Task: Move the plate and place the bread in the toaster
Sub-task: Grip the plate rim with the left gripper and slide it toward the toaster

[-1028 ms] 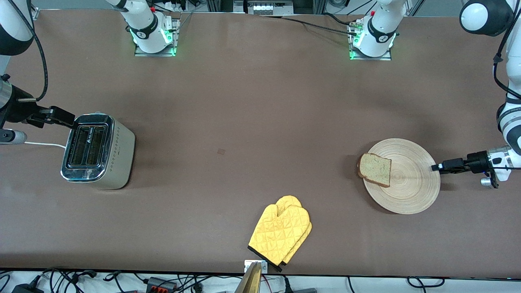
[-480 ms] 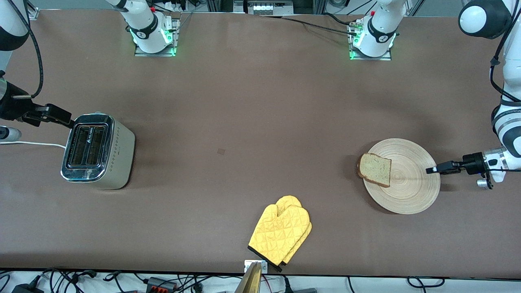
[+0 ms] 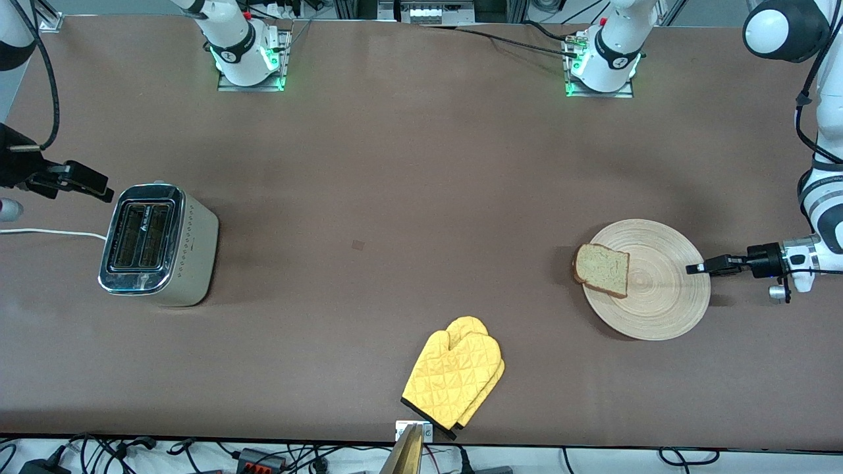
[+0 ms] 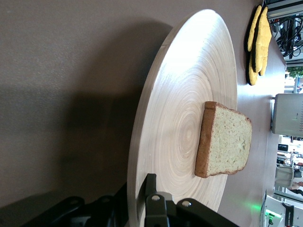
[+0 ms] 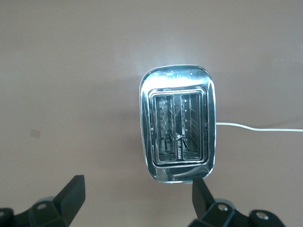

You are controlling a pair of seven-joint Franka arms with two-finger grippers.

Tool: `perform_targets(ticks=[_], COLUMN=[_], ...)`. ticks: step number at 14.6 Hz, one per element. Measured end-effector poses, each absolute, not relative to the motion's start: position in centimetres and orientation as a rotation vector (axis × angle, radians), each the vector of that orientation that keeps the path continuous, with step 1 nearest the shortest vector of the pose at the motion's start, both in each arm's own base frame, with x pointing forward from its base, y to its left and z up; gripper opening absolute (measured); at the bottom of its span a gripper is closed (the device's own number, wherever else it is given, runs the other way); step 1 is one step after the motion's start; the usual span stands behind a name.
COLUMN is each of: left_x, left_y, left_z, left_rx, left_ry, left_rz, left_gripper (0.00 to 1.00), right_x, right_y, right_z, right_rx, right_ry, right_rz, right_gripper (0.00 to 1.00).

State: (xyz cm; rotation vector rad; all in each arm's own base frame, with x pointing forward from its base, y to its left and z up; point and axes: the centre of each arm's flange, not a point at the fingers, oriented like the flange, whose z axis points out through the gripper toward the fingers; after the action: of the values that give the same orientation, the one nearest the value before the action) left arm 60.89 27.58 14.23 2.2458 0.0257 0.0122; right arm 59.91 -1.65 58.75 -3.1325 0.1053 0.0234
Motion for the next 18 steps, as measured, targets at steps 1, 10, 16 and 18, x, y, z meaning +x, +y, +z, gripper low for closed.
perform_targets(ticks=[1, 10, 16, 18], left_x=[60.8, 61.2, 63.1, 63.5], left_y=[27.6, 24.0, 17.5, 14.2], left_z=[14.2, 14.7, 15.4, 15.2], left_rx=[2.243, 2.129, 2.04, 2.009], left_ry=[0.007, 0.095, 0.068, 0.037], left_rz=[0.019, -0.141, -0.214, -0.232], left_gripper=[0.12, 0.12, 0.12, 0.12], right_x=[59.7, 59.6, 59.3, 59.3], right_y=[-1.8, -1.9, -1.9, -1.9], right_z=[58.9, 58.1, 57.9, 57.9], right_rx=[-3.132, -3.132, -3.129, -3.129], right_ry=[0.105, 0.049, 0.046, 0.046], right_rz=[0.031, 0.094, 0.133, 0.134], right_gripper=[1.0, 1.0, 1.0, 1.0])
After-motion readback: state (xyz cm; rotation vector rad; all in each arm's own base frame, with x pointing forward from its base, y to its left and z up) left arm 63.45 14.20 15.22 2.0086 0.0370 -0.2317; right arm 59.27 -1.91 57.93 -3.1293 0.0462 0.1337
